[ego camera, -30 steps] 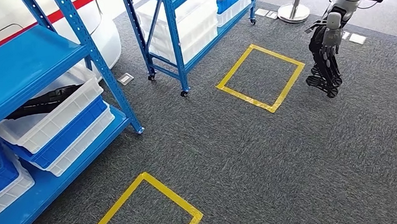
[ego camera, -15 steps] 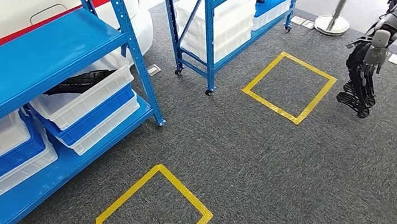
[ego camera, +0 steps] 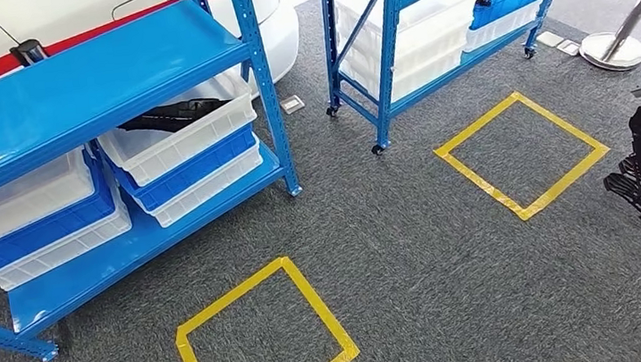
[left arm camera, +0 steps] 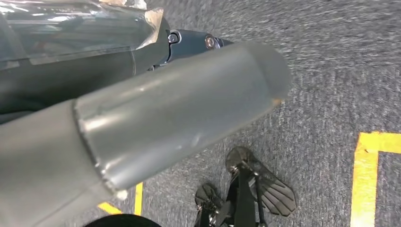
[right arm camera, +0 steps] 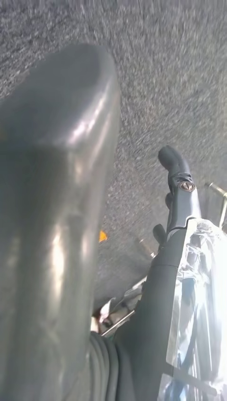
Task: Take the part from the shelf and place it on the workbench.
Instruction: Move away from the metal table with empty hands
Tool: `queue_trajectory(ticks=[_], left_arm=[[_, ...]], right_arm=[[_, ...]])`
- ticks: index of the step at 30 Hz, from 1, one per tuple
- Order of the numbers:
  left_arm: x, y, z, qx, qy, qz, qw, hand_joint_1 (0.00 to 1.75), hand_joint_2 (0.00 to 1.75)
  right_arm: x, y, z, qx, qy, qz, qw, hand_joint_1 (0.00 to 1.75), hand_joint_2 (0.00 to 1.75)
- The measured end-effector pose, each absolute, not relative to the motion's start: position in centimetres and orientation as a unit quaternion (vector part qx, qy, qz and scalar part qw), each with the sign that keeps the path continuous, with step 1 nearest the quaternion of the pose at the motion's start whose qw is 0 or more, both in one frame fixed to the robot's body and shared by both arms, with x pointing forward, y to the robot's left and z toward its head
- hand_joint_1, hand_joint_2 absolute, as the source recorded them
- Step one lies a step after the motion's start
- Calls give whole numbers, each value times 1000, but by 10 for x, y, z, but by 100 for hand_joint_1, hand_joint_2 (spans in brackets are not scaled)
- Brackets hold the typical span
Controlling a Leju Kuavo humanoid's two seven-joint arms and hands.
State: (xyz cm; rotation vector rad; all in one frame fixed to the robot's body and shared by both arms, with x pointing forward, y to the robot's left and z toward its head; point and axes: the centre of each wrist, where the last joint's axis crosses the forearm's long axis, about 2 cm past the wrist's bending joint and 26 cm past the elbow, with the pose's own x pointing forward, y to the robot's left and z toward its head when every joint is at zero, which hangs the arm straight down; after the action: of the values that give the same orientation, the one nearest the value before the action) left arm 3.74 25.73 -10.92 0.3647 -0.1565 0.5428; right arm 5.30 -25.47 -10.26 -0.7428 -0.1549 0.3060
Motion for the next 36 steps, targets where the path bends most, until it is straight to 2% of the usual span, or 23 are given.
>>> queue_trajectory(ticks=[36], left_arm=[[37,256,-109,174,-78,260,947,0,0]], right_arm=[[50,-258,-104,-363,-57,144,919,0,0]])
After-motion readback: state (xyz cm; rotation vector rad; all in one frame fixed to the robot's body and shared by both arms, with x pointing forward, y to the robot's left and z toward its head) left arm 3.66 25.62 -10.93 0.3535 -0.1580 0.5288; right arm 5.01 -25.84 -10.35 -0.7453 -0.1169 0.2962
